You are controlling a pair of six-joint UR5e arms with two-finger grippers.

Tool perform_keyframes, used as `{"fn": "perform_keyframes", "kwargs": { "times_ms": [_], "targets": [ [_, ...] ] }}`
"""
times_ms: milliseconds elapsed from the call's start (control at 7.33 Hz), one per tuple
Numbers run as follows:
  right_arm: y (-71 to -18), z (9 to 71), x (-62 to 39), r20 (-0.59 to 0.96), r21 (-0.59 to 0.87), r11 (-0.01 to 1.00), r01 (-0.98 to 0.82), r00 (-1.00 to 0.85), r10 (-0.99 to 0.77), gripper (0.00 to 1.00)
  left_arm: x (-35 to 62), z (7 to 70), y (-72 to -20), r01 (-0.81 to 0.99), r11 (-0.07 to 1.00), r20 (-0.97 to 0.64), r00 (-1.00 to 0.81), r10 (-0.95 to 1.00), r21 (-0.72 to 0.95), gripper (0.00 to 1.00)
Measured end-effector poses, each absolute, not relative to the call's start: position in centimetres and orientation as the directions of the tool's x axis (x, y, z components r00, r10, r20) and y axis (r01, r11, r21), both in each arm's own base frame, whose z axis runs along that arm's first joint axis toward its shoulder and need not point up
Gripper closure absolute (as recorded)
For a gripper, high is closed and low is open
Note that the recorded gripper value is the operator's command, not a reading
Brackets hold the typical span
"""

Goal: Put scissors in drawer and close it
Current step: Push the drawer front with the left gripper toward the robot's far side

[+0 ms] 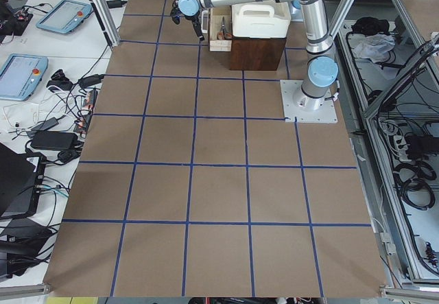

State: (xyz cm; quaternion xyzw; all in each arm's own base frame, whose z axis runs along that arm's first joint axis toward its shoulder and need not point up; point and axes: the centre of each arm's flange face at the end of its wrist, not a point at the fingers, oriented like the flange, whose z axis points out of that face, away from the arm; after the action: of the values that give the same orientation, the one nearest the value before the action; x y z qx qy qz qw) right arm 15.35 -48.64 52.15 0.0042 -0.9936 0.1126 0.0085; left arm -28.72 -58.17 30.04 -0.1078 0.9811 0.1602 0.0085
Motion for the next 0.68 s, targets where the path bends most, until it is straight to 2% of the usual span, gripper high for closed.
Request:
{"fn": "perform_keyframes", "kwargs": {
  "times_ms": [682],
  "targets": [
    [-48.7,52.1,15.3,0.020,-0.222,0.975,-0.010,-1.000,-0.006,0.00,-28.4,29.6,-56.3,-0.247,0.886,-0.101,-0.969,-0.226,0.392,0.00]
  ]
}}
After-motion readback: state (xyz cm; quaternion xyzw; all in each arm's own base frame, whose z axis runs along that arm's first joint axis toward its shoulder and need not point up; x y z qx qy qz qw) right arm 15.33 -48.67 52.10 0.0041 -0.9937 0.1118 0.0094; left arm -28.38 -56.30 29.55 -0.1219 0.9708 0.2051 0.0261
